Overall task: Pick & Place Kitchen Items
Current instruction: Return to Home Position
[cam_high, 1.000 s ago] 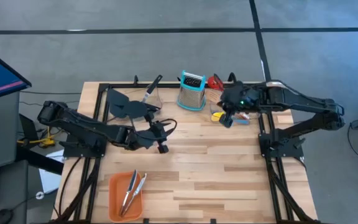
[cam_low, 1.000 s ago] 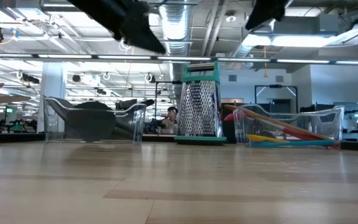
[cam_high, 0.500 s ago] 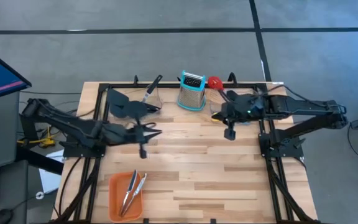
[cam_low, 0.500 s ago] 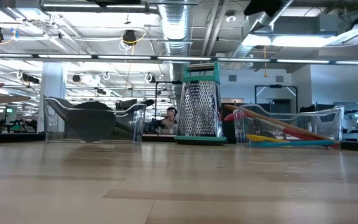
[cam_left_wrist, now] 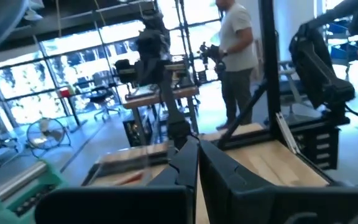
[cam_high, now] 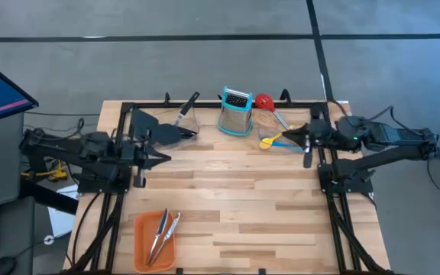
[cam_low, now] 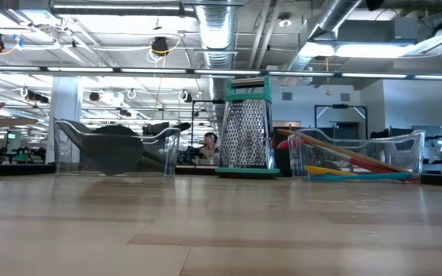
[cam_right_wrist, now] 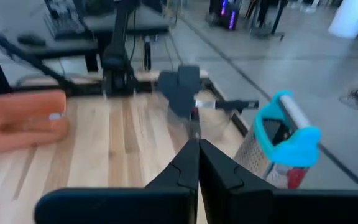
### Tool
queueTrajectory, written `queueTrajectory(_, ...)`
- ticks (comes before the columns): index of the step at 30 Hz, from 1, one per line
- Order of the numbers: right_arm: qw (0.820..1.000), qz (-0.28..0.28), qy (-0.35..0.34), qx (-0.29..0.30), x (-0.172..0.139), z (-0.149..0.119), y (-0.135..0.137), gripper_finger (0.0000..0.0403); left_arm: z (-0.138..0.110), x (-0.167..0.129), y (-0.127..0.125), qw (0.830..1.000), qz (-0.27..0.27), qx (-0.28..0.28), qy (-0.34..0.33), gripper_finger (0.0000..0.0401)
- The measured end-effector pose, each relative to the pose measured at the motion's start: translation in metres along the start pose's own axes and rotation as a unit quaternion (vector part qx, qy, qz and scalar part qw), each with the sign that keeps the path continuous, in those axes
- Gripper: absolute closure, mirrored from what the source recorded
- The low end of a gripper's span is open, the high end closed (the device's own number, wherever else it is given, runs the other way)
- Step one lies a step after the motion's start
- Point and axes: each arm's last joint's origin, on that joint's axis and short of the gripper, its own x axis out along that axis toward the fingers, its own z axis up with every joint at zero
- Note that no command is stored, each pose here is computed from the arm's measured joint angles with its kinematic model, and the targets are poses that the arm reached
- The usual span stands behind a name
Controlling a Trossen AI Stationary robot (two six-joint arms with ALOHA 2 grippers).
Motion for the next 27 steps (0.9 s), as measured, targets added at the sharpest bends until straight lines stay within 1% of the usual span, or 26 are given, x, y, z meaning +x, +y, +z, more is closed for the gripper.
queueTrajectory(4,1.0,-0.011,-0.015,0.006,-0.014,-0.012,0.0,0.0403,0.001,-0.005,0.008,1.0,0.003,0.018,-0.007,0.0399)
queueTrajectory(7,0.999,-0.007,-0.033,0.02,-0.027,-0.019,-0.004,0.0403,0.005,-0.02,0.012,1.0,0.01,0.016,-0.024,0.0399)
queueTrajectory(13,0.997,0.004,-0.07,0.045,-0.05,-0.031,-0.013,0.0403,0.009,-0.053,0.017,0.999,0.017,-0.012,-0.045,0.04)
queueTrajectory(16,0.994,-0.011,-0.09,0.054,-0.059,-0.035,-0.019,0.0403,0.008,-0.064,0.018,0.999,0.017,-0.015,-0.046,0.04)
queueTrajectory(19,0.993,-0.03,-0.1,0.051,-0.066,-0.043,-0.024,0.0403,0.008,-0.071,0.019,0.998,0.019,-0.017,-0.052,0.04)
queueTrajectory(23,0.993,-0.025,-0.106,0.054,-0.075,-0.057,-0.029,0.0403,0.008,-0.079,0.02,0.998,0.02,-0.017,-0.058,0.04)
queueTrajectory(27,0.99,-0.017,-0.11,0.086,-0.086,-0.07,-0.035,0.0403,0.004,-0.092,0.02,0.998,0.02,-0.013,-0.05,0.04)
